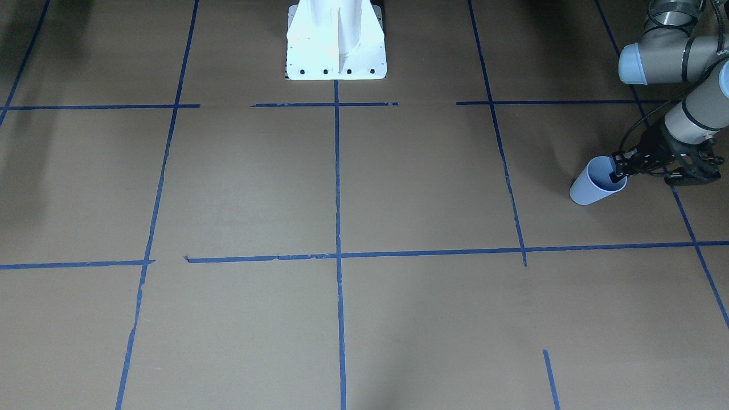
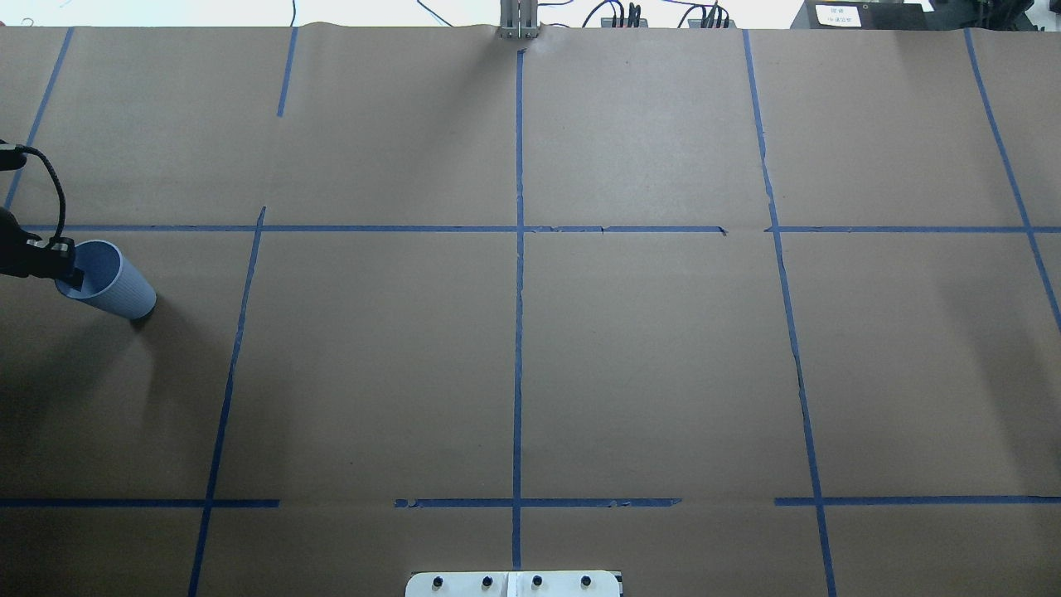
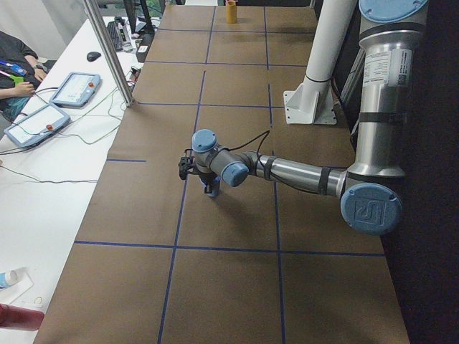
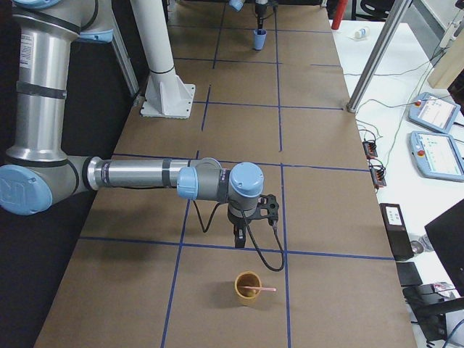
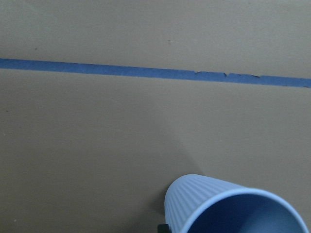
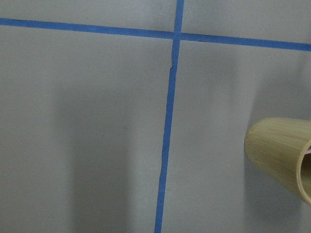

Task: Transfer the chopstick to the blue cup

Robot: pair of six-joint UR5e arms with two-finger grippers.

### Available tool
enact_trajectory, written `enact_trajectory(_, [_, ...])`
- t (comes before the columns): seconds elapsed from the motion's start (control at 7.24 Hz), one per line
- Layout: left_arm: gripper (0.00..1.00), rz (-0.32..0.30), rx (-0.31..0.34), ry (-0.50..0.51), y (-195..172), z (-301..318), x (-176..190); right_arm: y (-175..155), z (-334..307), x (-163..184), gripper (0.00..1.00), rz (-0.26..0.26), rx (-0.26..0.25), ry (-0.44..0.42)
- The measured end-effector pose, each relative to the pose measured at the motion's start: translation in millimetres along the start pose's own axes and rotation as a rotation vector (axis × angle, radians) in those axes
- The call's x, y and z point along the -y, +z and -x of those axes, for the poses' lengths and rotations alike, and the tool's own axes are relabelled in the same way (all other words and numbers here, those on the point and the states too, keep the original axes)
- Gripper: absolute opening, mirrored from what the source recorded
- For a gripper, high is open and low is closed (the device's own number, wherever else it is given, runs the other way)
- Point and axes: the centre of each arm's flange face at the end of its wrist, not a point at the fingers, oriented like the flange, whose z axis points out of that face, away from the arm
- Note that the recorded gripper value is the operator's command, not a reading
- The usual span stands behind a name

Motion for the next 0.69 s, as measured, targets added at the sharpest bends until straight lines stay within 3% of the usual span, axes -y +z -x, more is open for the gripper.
enact_trajectory(0.28, [0.0, -0.021, -0.04, 0.026, -26.6, -60.2, 22.1, -0.4, 0.3, 0.3, 1.0, -0.001, 0.0, -0.001])
enact_trajectory(0.69, [0.0, 0.02, -0.083, 0.022, -25.6, -251.2, 28.8, 0.1, -0.1, 0.0, 1.0, 0.0, 0.0, 0.0])
